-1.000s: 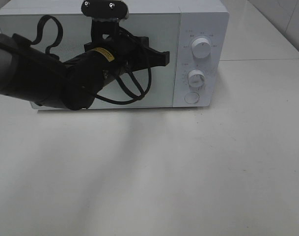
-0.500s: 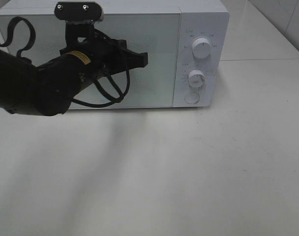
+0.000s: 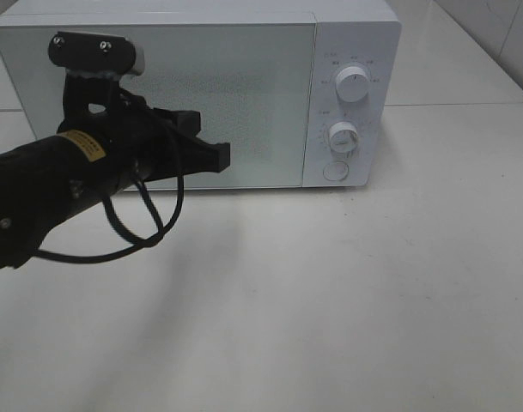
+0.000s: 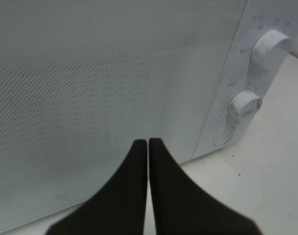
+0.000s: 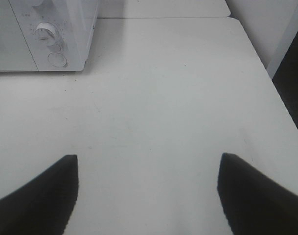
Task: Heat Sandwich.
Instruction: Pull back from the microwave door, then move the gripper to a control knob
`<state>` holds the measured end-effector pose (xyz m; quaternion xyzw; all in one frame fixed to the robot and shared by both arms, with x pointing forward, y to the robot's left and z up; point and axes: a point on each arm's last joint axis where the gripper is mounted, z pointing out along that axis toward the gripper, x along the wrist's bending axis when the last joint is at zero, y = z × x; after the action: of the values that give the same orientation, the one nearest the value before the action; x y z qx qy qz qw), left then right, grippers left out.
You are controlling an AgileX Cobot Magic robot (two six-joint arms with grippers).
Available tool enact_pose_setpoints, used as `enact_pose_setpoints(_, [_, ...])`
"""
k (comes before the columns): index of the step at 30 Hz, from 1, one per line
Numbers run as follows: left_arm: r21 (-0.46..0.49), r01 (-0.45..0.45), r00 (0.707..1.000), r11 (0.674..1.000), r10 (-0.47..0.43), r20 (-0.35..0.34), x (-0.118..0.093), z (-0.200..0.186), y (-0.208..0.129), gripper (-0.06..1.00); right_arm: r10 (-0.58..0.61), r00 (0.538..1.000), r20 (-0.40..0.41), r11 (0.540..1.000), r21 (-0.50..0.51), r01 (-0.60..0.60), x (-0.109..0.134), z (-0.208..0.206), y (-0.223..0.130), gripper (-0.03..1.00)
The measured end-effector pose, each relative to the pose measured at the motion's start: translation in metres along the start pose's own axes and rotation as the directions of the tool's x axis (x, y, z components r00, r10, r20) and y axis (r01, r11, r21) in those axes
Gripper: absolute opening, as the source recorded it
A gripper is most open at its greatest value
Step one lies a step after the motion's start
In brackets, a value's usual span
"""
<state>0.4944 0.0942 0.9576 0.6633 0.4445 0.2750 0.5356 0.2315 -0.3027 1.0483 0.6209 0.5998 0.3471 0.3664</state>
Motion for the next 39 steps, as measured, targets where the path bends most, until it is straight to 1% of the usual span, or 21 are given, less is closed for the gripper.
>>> enact_pose_setpoints(2, [0.014, -0.008, 1.000, 1.000, 0.008, 0.006, 0.001, -0.010, -0.004, 0.21, 0.000, 1.000, 0.000, 1.000, 0.000, 0.000, 0.000, 0.000, 0.000, 0.76])
enact_pose_setpoints(3, [0.014, -0.008, 1.000, 1.000, 0.008, 0.006, 0.001, -0.010, -0.004, 0.21, 0.000, 1.000, 0.000, 1.000, 0.000, 0.000, 0.000, 0.000, 0.000, 0.76])
enact_pose_setpoints(4, [0.025, -0.007, 1.000, 1.000, 0.006, 0.007, 0.003, -0.018, -0.007, 0.46, 0.000, 1.000, 0.000, 1.000, 0.000, 0.000, 0.000, 0.000, 0.000, 0.76])
enact_pose_setpoints(5, [0.030, -0.005, 1.000, 1.000, 0.005, 0.007, 0.004, -0.021, -0.009, 0.62, 0.000, 1.000, 0.000, 1.000, 0.000, 0.000, 0.000, 0.000, 0.000, 0.76])
enact_pose_setpoints(7, [0.067, 0.004, 1.000, 0.998, -0.005, 0.008, 0.006, -0.030, -0.014, 0.84, 0.000, 1.000, 0.000, 1.000, 0.000, 0.000, 0.000, 0.000, 0.000, 0.76])
enact_pose_setpoints(10, [0.102, 0.006, 1.000, 0.995, -0.007, 0.012, 0.007, -0.036, -0.017, 0.95, 0.000, 1.000, 0.000, 1.000, 0.000, 0.000, 0.000, 0.000, 0.000, 0.76])
enact_pose_setpoints(15, [0.201, 0.015, 0.999, 0.980, -0.022, 0.033, 0.005, -0.046, -0.017, 0.96, 0.000, 1.000, 0.000, 1.000, 0.000, 0.000, 0.000, 0.000, 0.000, 0.76])
enact_pose_setpoints(20, [0.343, 0.033, 0.998, 0.939, -0.051, 0.043, 0.006, -0.051, -0.013, 0.96, 0.000, 1.000, 0.000, 1.000, 0.000, 0.000, 0.000, 0.000, 0.000, 0.76])
enact_pose_setpoints(22, [0.463, 0.049, 0.997, 0.885, -0.074, 0.035, 0.010, -0.051, -0.013, 0.97, 0.000, 1.000, 0.000, 1.000, 0.000, 0.000, 0.000, 0.000, 0.000, 0.76])
enact_pose_setpoints(23, [0.463, 0.049, 0.997, 0.885, -0.074, 0.035, 0.010, -0.051, -0.013, 0.97, 0.000, 1.000, 0.000, 1.000, 0.000, 0.000, 0.000, 0.000, 0.000, 0.76])
enact_pose_setpoints(25, [0.559, 0.057, 0.995, 0.828, -0.090, 0.031, 0.012, -0.053, -0.014, 0.97, 0.000, 1.000, 0.000, 1.000, 0.000, 0.000, 0.000, 0.000, 0.000, 0.76])
enact_pose_setpoints(27, [0.668, 0.049, 0.995, 0.743, -0.098, 0.036, 0.014, -0.057, -0.013, 0.97, 0.000, 1.000, 0.000, 1.000, 0.000, 0.000, 0.000, 0.000, 0.000, 0.76])
enact_pose_setpoints(28, [0.668, 0.049, 0.995, 0.743, -0.098, 0.036, 0.014, -0.057, -0.013, 0.97, 0.000, 1.000, 0.000, 1.000, 0.000, 0.000, 0.000, 0.000, 0.000, 0.76])
enact_pose_setpoints(29, [0.696, 0.043, 0.995, 0.717, -0.096, 0.038, 0.015, -0.058, -0.013, 0.97, 0.000, 1.000, 0.000, 1.000, 0.000, 0.000, 0.000, 0.000, 0.000, 0.76])
enact_pose_setpoints(30, [0.727, 0.033, 0.995, 0.686, -0.093, 0.043, 0.016, -0.060, -0.012, 0.97, 0.000, 1.000, 0.000, 1.000, 0.000, 0.000, 0.000, 0.000, 0.000, 0.76])
enact_pose_setpoints(31, [0.788, 0.007, 0.995, 0.616, -0.081, 0.055, 0.018, -0.064, -0.011, 0.97, 0.000, 1.000, 0.000, 1.000, 0.000, 0.000, 0.000, 0.000, 0.000, 0.76])
enact_pose_setpoints(32, [0.815, -0.006, 0.995, 0.580, -0.075, 0.060, 0.018, -0.066, -0.010, 0.97, 0.000, 1.000, 0.000, 1.000, 0.000, 0.000, 0.000, 0.000, 0.000, 0.76])
enact_pose_setpoints(33, [0.815, -0.006, 0.995, 0.580, -0.075, 0.060, 0.018, -0.066, -0.010, 0.97, 0.000, 1.000, 0.000, 1.000, 0.000, 0.000, 0.000, 0.000, 0.000, 0.76])
enact_pose_setpoints(34, [0.834, -0.013, 0.995, 0.552, -0.072, 0.063, 0.019, -0.068, -0.008, 0.97, 0.000, 1.000, 0.000, 1.000, 0.000, 0.000, 0.000, 0.000, 0.000, 0.76])
enact_pose_setpoints(35, [0.869, -0.017, 0.995, 0.494, -0.075, 0.062, 0.022, -0.073, -0.006, 0.97, 0.000, 1.000, 0.000, 1.000, 0.000, 0.000, 0.000, 0.000, 0.000, 0.76])
enact_pose_setpoints(39, [0.891, -0.005, 0.996, 0.454, -0.081, 0.047, 0.028, -0.082, -0.002, 0.97, 0.000, 1.000, 0.000, 1.000, 0.000, 0.000, 0.000, 0.000, 0.000, 0.76])
